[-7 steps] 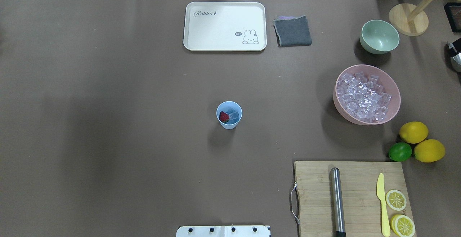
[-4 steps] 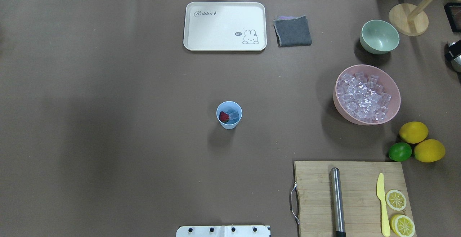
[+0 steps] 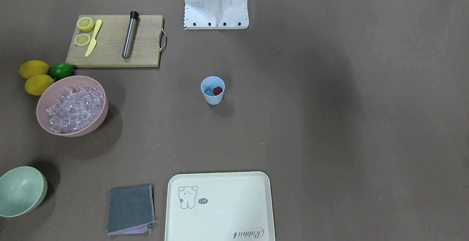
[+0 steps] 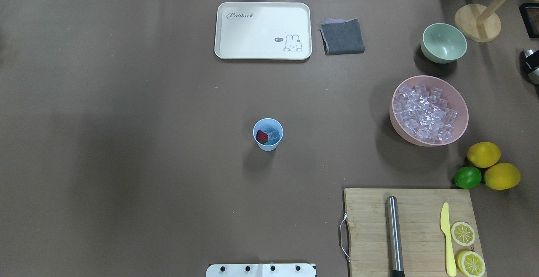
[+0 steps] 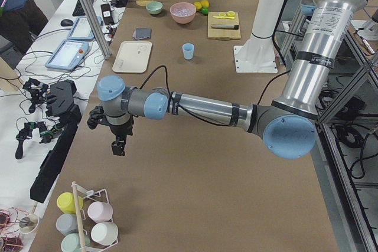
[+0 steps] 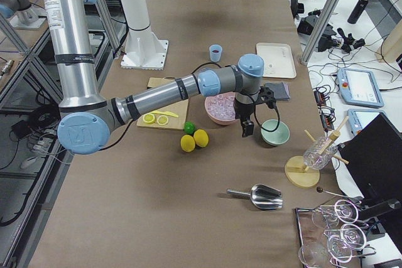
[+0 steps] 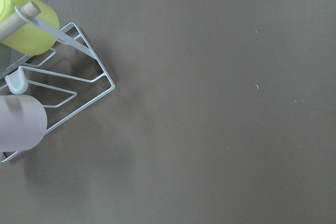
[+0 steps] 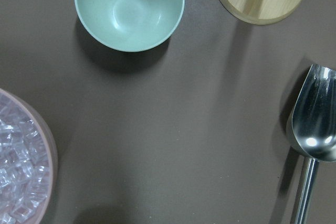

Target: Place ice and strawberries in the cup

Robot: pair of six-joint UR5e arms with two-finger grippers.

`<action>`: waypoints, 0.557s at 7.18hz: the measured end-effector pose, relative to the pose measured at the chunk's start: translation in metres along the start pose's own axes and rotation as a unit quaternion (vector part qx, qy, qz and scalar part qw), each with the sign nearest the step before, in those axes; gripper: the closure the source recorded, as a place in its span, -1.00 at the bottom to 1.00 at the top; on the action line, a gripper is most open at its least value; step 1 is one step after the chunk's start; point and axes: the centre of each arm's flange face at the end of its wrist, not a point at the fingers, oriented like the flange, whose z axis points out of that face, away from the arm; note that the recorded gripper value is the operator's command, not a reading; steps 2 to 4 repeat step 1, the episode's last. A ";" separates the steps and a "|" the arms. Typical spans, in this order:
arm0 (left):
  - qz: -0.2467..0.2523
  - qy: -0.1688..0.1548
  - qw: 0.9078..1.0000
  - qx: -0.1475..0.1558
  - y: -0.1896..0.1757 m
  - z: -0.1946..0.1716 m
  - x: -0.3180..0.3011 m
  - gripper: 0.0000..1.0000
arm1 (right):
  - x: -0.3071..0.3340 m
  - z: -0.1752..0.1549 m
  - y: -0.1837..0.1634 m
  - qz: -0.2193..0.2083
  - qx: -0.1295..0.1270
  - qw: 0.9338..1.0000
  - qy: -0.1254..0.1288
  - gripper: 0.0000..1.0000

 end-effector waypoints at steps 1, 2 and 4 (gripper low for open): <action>-0.001 0.000 1.000 -0.001 0.001 0.000 -0.001 -0.95 | 0.000 0.000 0.000 0.001 0.000 1.000 0.001 -0.99; -0.001 0.000 1.000 -0.001 0.001 0.000 -0.001 -0.95 | 0.000 0.000 0.000 0.001 0.000 1.000 0.001 -0.99; -0.001 0.000 1.000 -0.001 0.001 0.000 -0.001 -0.95 | 0.000 0.000 0.000 0.001 0.000 1.000 0.001 -0.99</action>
